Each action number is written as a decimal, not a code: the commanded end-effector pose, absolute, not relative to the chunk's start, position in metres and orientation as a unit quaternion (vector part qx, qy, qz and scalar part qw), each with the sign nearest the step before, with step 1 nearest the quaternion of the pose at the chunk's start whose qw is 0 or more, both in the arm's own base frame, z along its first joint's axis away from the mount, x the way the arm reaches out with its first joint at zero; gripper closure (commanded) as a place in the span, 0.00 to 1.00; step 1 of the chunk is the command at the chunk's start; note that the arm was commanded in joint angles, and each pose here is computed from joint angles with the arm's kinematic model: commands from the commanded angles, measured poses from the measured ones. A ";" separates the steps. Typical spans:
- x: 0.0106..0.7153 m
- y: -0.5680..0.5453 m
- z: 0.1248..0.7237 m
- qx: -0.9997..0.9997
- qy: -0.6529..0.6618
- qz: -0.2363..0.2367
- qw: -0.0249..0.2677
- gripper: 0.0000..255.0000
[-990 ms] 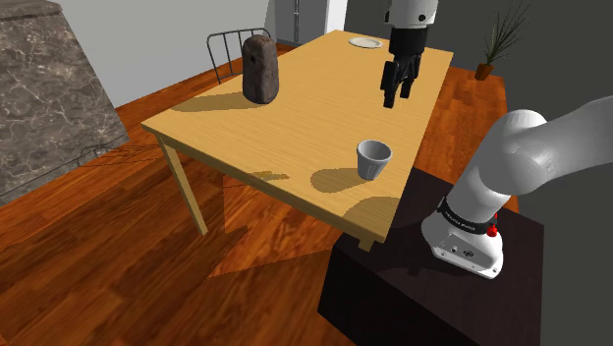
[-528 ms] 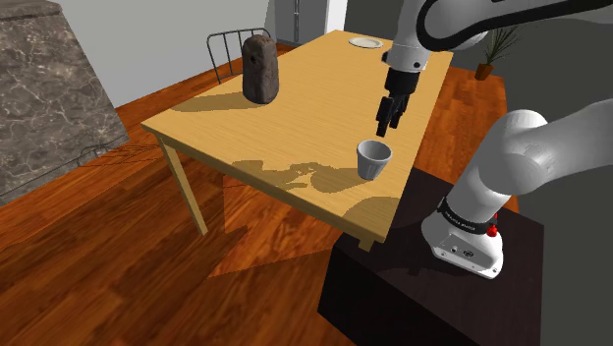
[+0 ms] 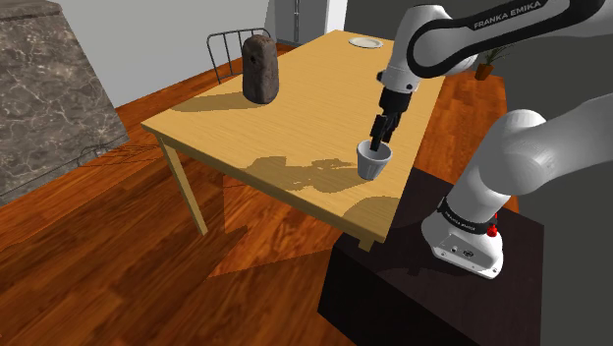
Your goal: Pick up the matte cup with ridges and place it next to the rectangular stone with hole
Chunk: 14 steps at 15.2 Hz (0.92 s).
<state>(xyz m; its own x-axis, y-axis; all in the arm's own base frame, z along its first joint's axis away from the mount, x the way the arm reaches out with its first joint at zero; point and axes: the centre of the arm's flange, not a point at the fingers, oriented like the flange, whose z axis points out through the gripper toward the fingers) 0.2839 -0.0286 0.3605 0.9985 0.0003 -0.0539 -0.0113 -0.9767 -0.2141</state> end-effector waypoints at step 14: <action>0.283 -0.026 0.347 -0.994 0.003 0.026 0.108 1.00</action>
<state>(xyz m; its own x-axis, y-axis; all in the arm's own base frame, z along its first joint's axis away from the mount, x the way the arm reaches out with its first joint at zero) 0.2832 -0.0261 0.3480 0.9987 -0.0002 -0.0516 -0.0113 -0.9768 -0.2140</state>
